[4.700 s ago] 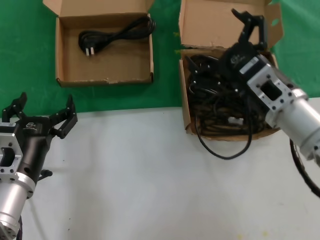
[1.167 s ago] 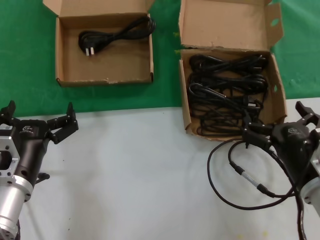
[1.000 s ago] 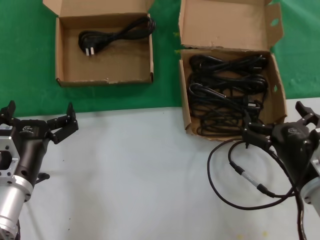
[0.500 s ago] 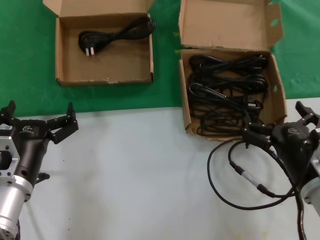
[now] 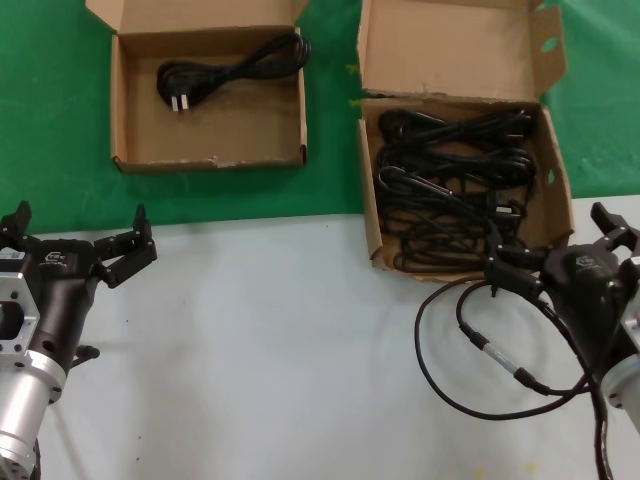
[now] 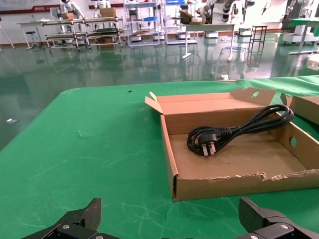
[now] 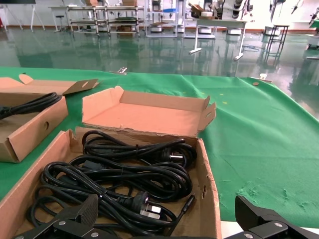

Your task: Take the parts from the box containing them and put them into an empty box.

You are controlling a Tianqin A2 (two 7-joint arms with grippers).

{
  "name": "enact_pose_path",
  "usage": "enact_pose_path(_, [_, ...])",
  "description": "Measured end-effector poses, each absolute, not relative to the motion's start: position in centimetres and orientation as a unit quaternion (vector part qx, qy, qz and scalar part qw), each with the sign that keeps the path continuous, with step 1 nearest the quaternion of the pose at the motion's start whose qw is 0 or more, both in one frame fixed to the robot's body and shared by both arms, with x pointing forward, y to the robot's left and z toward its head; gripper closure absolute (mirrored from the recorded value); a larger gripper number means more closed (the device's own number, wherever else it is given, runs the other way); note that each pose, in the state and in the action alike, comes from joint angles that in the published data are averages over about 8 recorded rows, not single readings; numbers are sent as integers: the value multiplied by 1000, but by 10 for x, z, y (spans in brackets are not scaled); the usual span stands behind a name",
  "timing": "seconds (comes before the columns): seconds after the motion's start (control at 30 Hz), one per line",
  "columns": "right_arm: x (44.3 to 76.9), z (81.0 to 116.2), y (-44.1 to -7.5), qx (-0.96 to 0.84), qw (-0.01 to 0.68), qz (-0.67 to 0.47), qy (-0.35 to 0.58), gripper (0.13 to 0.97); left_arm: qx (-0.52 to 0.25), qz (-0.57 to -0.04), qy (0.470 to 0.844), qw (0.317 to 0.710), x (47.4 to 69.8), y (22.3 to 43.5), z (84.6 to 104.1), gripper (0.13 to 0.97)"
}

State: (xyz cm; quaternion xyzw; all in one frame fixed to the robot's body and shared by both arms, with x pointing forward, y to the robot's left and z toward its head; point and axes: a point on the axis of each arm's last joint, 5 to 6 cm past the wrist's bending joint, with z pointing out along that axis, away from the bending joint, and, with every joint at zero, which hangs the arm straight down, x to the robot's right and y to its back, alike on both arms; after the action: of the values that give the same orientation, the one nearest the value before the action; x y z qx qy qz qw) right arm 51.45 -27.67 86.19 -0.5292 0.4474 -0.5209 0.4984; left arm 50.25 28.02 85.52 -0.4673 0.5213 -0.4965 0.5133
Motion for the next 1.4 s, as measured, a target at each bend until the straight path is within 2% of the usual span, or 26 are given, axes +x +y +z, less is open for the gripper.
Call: enact_pose_path(1.4, [514,862,-277,-529,498,-521,447,130,-467,-496,521,513,502,280,855,132])
